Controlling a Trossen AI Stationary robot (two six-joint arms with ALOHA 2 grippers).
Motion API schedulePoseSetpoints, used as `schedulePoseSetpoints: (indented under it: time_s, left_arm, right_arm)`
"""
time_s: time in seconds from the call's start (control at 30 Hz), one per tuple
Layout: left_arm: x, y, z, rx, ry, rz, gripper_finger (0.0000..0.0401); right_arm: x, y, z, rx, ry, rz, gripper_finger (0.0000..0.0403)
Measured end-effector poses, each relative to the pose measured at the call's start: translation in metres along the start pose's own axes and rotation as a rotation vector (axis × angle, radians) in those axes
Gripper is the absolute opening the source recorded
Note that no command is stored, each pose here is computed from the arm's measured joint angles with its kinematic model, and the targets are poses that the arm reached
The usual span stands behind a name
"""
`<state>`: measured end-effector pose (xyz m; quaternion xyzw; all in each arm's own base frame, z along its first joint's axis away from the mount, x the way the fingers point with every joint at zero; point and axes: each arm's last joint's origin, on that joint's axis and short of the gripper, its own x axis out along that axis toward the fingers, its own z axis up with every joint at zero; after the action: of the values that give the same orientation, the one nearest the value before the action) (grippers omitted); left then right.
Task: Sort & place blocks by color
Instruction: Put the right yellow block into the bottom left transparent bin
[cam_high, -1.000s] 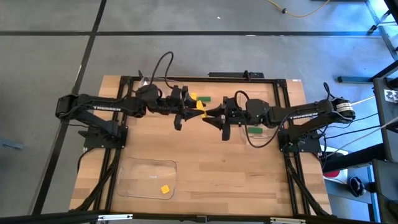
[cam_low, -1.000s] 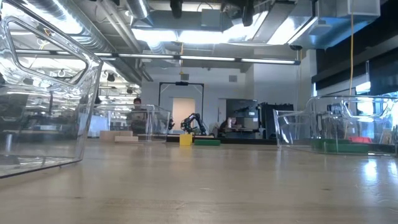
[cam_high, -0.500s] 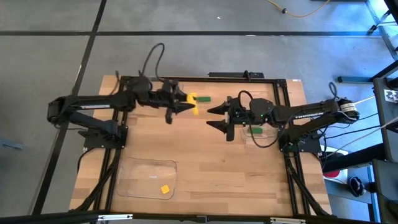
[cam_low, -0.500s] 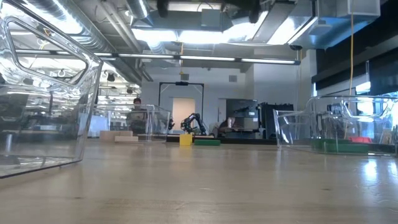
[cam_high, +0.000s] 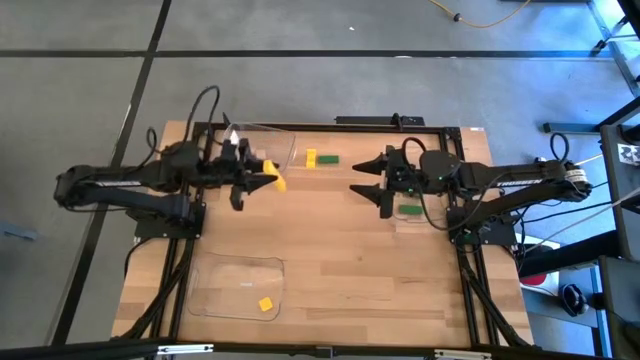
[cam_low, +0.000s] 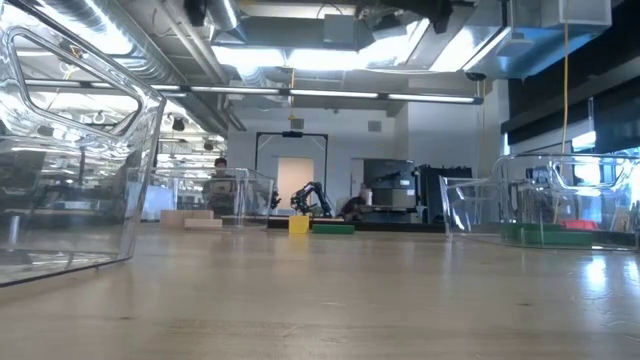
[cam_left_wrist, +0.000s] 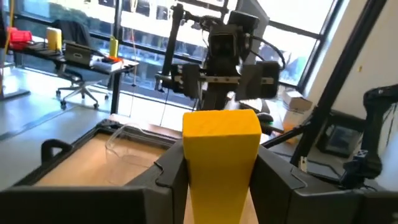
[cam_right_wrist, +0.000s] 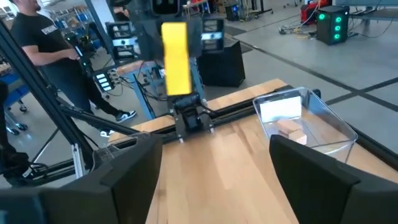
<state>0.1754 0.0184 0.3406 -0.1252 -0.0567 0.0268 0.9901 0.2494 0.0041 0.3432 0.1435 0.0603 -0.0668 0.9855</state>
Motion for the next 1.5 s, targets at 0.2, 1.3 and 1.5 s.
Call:
schedulePoseSetpoints:
  time_s: [0.2,1.3,1.5]
  left_arm:
    - [-0.014,-0.007,-0.012,-0.034,-0.048,0.005,0.0119]
    - [-0.014,-0.008,-0.01,-0.029,-0.071,0.012,0.0119]
    - [-0.014,-0.008,-0.01,-0.029,-0.07,0.013,0.0119]
  right_arm:
    - [0.001,0.0,-0.001,-0.002,0.007,-0.002,0.03]
    - [0.001,0.0,-0.001,-0.002,0.011,-0.002,0.03]
    - [0.001,0.0,-0.002,-0.003,0.016,-0.004,0.03]
